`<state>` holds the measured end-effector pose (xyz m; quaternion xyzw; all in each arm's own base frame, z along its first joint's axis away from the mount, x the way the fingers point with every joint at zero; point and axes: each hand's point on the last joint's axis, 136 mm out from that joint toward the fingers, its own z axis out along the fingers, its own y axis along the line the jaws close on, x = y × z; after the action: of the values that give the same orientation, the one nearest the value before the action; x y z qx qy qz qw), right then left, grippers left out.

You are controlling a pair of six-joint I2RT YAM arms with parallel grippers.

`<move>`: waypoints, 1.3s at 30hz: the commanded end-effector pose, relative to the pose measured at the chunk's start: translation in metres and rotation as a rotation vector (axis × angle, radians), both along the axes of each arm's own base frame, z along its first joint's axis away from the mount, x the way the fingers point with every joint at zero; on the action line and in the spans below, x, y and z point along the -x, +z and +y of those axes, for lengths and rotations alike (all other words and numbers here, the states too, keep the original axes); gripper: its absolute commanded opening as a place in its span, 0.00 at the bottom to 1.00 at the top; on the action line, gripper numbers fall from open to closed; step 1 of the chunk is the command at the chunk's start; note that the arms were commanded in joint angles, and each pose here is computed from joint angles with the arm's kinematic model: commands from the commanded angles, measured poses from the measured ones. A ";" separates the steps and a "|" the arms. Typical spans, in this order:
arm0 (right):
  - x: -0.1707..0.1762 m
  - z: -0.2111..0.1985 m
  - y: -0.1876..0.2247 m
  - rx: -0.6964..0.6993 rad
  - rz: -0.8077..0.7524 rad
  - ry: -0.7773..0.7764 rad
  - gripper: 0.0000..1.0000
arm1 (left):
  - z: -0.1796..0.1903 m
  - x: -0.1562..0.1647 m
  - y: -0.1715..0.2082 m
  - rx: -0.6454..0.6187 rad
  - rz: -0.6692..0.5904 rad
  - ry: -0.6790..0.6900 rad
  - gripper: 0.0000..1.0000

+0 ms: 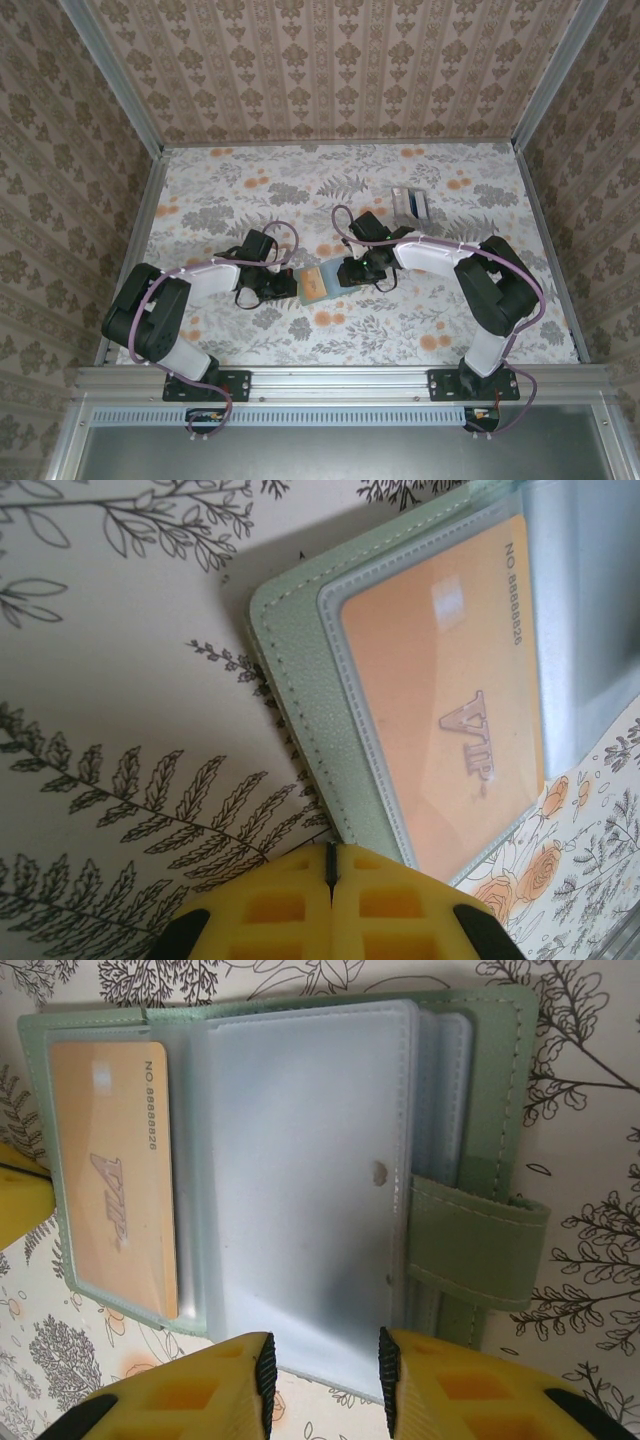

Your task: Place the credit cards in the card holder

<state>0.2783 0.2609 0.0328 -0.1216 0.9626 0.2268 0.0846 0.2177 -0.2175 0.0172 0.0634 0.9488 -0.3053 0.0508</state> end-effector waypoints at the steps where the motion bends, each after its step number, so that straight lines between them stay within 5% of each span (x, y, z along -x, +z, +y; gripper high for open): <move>1: 0.003 -0.005 -0.005 0.018 -0.001 -0.005 0.37 | 0.005 0.015 -0.015 -0.044 0.054 -0.012 0.00; 39: 0.005 0.007 0.002 -0.007 0.009 0.048 0.29 | 0.002 0.017 -0.013 -0.035 0.045 -0.024 0.00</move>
<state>0.2731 0.2589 0.0294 -0.1346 0.9627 0.2208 0.0790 0.2171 -0.2196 0.0172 0.0686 0.9486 -0.3043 0.0533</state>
